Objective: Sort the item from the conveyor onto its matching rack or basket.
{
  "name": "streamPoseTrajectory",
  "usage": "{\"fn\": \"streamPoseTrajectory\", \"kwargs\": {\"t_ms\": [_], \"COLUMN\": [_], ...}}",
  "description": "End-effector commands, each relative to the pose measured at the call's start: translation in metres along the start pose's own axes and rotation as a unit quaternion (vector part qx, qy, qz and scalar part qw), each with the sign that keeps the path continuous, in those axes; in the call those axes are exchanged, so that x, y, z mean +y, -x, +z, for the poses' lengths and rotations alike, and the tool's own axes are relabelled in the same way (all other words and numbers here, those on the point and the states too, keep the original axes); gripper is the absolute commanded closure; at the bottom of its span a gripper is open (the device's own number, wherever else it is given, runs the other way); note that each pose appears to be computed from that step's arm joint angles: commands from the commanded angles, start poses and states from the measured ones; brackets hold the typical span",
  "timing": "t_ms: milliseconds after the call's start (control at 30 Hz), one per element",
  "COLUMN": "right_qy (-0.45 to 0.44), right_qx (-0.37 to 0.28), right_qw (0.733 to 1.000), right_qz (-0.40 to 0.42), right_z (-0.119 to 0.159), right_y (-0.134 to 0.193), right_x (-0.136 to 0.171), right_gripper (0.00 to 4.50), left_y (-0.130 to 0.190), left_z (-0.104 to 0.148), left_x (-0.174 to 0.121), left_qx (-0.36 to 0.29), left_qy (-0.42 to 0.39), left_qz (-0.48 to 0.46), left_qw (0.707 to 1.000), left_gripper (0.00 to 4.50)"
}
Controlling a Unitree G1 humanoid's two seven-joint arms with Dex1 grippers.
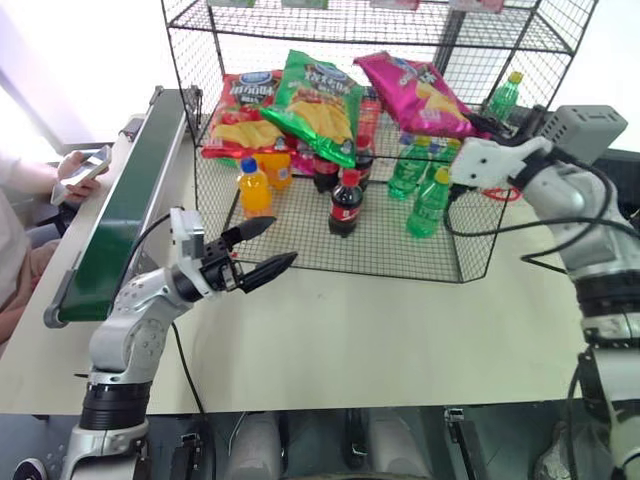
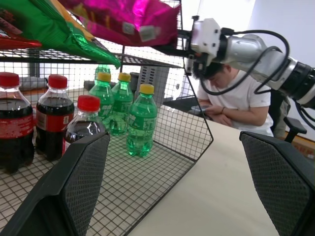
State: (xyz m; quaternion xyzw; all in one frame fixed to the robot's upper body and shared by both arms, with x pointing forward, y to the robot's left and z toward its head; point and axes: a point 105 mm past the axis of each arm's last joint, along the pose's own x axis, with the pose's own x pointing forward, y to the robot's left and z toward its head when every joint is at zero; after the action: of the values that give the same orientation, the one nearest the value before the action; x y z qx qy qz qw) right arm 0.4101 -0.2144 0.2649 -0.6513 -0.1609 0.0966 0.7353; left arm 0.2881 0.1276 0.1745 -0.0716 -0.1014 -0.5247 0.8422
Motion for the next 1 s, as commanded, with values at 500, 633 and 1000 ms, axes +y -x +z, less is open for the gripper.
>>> {"fn": "streamPoseTrajectory", "kwargs": {"t_ms": [500,633,1000], "right_qy": [-0.095,-0.147,-0.369], "right_qx": [-0.003,-0.023,-0.104], "right_qw": [0.995,0.989,0.918], "right_qz": [-0.007,0.025,0.103], "right_z": [0.003,0.008,0.034], "right_y": [-0.01,-0.005,0.011], "right_x": [-0.02,-0.028,-0.037], "right_gripper": [1.4,0.1,0.1], "left_y": [0.0,0.0,-0.003], "left_z": [0.007,0.007,0.004], "left_x": [-0.007,-0.008,-0.009], "left_qx": [-0.014,-0.014,-0.012], "left_qy": [-0.028,-0.025,-0.025], "left_qz": [0.013,0.014,0.008], "left_qw": [0.999,0.999,1.0], "left_gripper": [0.0,0.0,0.0]}}
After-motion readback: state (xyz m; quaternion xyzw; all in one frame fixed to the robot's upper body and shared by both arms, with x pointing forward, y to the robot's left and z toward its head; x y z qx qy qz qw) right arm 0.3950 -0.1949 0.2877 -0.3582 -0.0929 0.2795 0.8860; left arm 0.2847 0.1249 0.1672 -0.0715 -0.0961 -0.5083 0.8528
